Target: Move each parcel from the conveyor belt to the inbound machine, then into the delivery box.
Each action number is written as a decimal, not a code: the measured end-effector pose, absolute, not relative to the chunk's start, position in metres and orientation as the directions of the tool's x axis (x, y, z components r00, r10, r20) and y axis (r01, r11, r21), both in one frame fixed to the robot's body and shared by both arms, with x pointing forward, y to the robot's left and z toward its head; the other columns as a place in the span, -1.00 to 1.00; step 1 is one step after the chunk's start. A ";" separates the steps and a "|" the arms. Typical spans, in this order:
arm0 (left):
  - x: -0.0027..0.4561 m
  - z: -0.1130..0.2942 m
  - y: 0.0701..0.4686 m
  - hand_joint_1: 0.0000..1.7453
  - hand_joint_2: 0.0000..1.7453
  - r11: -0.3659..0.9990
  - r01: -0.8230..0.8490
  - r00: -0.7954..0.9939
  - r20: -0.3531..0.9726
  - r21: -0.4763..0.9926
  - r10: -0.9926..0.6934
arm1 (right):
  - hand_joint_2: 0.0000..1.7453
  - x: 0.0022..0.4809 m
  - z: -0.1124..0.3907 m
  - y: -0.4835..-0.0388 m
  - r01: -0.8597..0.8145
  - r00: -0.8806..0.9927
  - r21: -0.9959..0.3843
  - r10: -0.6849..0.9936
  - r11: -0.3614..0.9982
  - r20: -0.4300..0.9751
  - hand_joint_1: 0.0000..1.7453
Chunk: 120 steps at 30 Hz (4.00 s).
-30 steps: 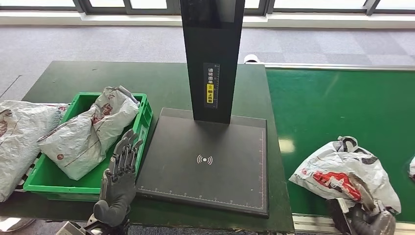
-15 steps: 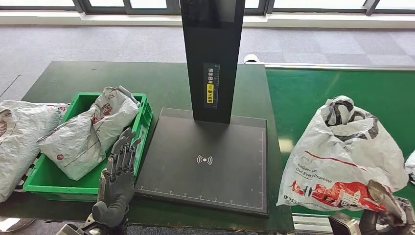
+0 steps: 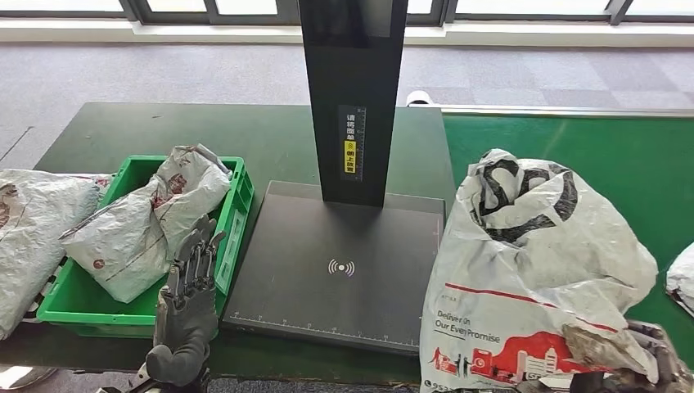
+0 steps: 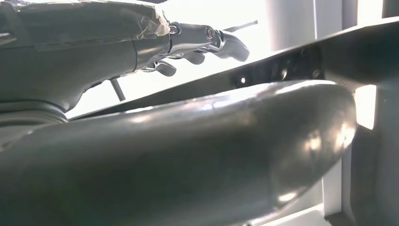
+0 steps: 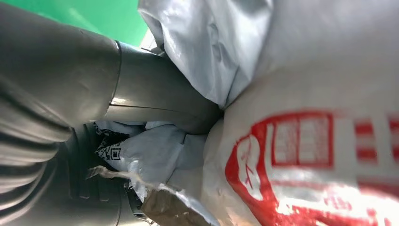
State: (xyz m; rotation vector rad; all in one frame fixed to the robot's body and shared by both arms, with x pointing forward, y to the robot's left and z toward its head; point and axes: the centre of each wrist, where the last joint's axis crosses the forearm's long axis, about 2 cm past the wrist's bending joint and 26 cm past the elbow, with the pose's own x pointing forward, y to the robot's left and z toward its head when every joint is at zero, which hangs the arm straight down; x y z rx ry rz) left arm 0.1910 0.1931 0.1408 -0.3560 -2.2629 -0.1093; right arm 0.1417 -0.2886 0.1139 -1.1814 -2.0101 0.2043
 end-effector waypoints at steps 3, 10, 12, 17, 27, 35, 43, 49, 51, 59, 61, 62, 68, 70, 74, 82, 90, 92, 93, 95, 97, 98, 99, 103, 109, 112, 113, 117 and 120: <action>0.187 0.142 0.193 -1.00 -1.00 0.959 0.278 -0.624 0.750 -0.048 0.218 | 1.00 0.186 0.099 -0.257 0.405 -0.281 -0.618 0.735 0.674 0.617 1.00; 0.191 0.140 0.189 -1.00 -1.00 0.954 0.290 -0.613 0.751 -0.077 0.246 | 1.00 0.236 0.041 -0.198 0.063 -0.333 -0.691 0.668 0.720 0.666 1.00; 0.191 0.139 0.188 -1.00 -1.00 0.953 0.294 -0.608 0.754 -0.078 0.249 | 1.00 0.237 0.033 -0.194 0.018 -0.328 -0.700 0.665 0.714 0.671 1.00; 0.192 0.136 0.187 -1.00 -1.00 0.947 0.309 -0.595 0.759 -0.086 0.263 | 1.00 0.243 0.020 -0.199 -0.026 -0.289 -0.714 0.679 0.699 0.675 1.00; 0.194 0.132 0.186 -1.00 -1.00 0.945 0.315 -0.582 0.767 -0.094 0.270 | 1.00 0.250 0.005 -0.217 -0.053 -0.254 -0.743 0.711 0.667 0.656 1.00; 0.194 0.131 0.186 -1.00 -1.00 0.944 0.316 -0.577 0.771 -0.094 0.270 | 1.00 0.249 0.002 -0.220 -0.056 -0.242 -0.752 0.722 0.657 0.648 1.00; 0.194 0.130 0.186 -1.00 -1.00 0.944 0.316 -0.575 0.772 -0.095 0.270 | 1.00 0.250 0.000 -0.221 -0.061 -0.239 -0.755 0.725 0.653 0.646 1.00; 0.194 0.130 0.185 -1.00 -1.00 0.944 0.316 -0.574 0.773 -0.095 0.270 | 1.00 0.250 0.000 -0.222 -0.061 -0.237 -0.756 0.727 0.651 0.645 1.00; 0.194 0.129 0.185 -1.00 -1.00 0.944 0.317 -0.574 0.773 -0.095 0.270 | 1.00 0.250 0.000 -0.222 -0.059 -0.231 -0.758 0.730 0.650 0.643 1.00; 0.194 0.129 0.185 -1.00 -1.00 0.943 0.318 -0.573 0.774 -0.094 0.270 | 1.00 0.250 -0.001 -0.224 -0.058 -0.219 -0.762 0.736 0.646 0.641 1.00; 0.194 0.129 0.185 -1.00 -1.00 0.943 0.318 -0.573 0.774 -0.094 0.270 | 1.00 0.250 -0.001 -0.224 -0.058 -0.219 -0.762 0.737 0.645 0.640 1.00; 0.194 0.129 0.185 -1.00 -1.00 0.943 0.318 -0.573 0.774 -0.094 0.270 | 1.00 0.250 -0.001 -0.224 -0.058 -0.219 -0.762 0.737 0.645 0.640 1.00; 0.194 0.129 0.185 -1.00 -1.00 0.943 0.318 -0.573 0.774 -0.094 0.270 | 1.00 0.250 -0.001 -0.225 -0.058 -0.219 -0.763 0.738 0.644 0.639 1.00; 0.194 0.129 0.185 -1.00 -1.00 0.943 0.318 -0.573 0.774 -0.094 0.270 | 1.00 0.250 -0.001 -0.225 -0.058 -0.219 -0.763 0.738 0.644 0.639 1.00; 0.194 0.129 0.185 -1.00 -1.00 0.943 0.319 -0.573 0.774 -0.093 0.270 | 1.00 0.250 -0.001 -0.225 -0.055 -0.216 -0.762 0.737 0.645 0.640 1.00; 0.195 0.129 0.185 -1.00 -1.00 0.943 0.320 -0.573 0.774 -0.093 0.270 | 1.00 0.250 -0.002 -0.227 -0.053 -0.216 -0.762 0.738 0.645 0.639 1.00; 0.199 0.130 0.185 -1.00 -1.00 0.940 0.332 -0.576 0.771 -0.084 0.273 | 1.00 0.246 -0.003 -0.227 -0.045 -0.255 -0.746 0.714 0.664 0.652 -1.00; 0.201 0.132 0.184 -1.00 -1.00 0.940 0.333 -0.581 0.768 -0.079 0.270 | 1.00 0.240 -0.001 -0.224 -0.043 -0.290 -0.720 0.681 0.692 0.672 -1.00; 0.202 0.132 0.184 -1.00 -1.00 0.939 0.335 -0.583 0.767 -0.075 0.269 | 1.00 0.236 0.004 -0.220 -0.047 -0.310 -0.705 0.660 0.708 0.684 -1.00; 0.203 0.133 0.183 -1.00 -1.00 0.939 0.337 -0.586 0.765 -0.069 0.267 | 1.00 0.228 0.019 -0.209 -0.062 -0.358 -0.673 0.613 0.737 0.705 -1.00; 0.203 0.134 0.182 -1.00 -1.00 0.938 0.340 -0.588 0.763 -0.068 0.268 | 1.00 0.221 0.039 -0.196 -0.074 -0.422 -0.629 0.547 0.774 0.723 -1.00; 0.203 0.135 0.181 -1.00 -1.00 0.936 0.346 -0.587 0.762 -0.069 0.273 | 1.00 0.218 0.050 -0.190 -0.075 -0.459 -0.601 0.507 0.796 0.729 -1.00; 0.203 0.135 0.180 -1.00 -1.00 0.931 0.358 -0.585 0.760 -0.070 0.282 | 1.00 0.214 0.062 -0.186 -0.073 -0.489 -0.576 0.474 0.814 0.732 -1.00; 0.213 0.136 0.174 -1.00 -1.00 0.897 0.435 -0.565 0.753 -0.077 0.339 | 1.00 0.202 0.101 -0.183 -0.011 -0.531 -0.511 0.429 0.859 0.731 -1.00; 0.233 0.134 0.163 -1.00 -1.00 0.892 0.437 -0.549 0.753 -0.112 0.363 | 1.00 0.192 0.103 -0.197 0.036 -0.564 -0.415 0.361 0.909 0.742 -1.00; 0.234 0.132 0.161 -1.00 -1.00 0.889 0.440 -0.540 0.756 -0.123 0.371 | 1.00 0.188 0.101 -0.198 0.045 -0.565 -0.413 0.364 0.910 0.740 -1.00; 0.235 0.132 0.160 -1.00 -1.00 0.888 0.443 -0.537 0.756 -0.125 0.374 | 1.00 0.187 0.101 -0.198 0.048 -0.562 -0.415 0.368 0.908 0.741 -1.00; 0.237 0.131 0.156 -1.00 -1.00 0.882 0.455 -0.528 0.759 -0.127 0.381 | 1.00 0.184 0.100 -0.199 0.053 -0.546 -0.423 0.382 0.904 0.746 -1.00; 0.238 0.129 0.154 -1.00 -1.00 0.878 0.461 -0.520 0.763 -0.127 0.384 | 1.00 0.183 0.099 -0.199 0.054 -0.539 -0.425 0.385 0.903 0.749 -1.00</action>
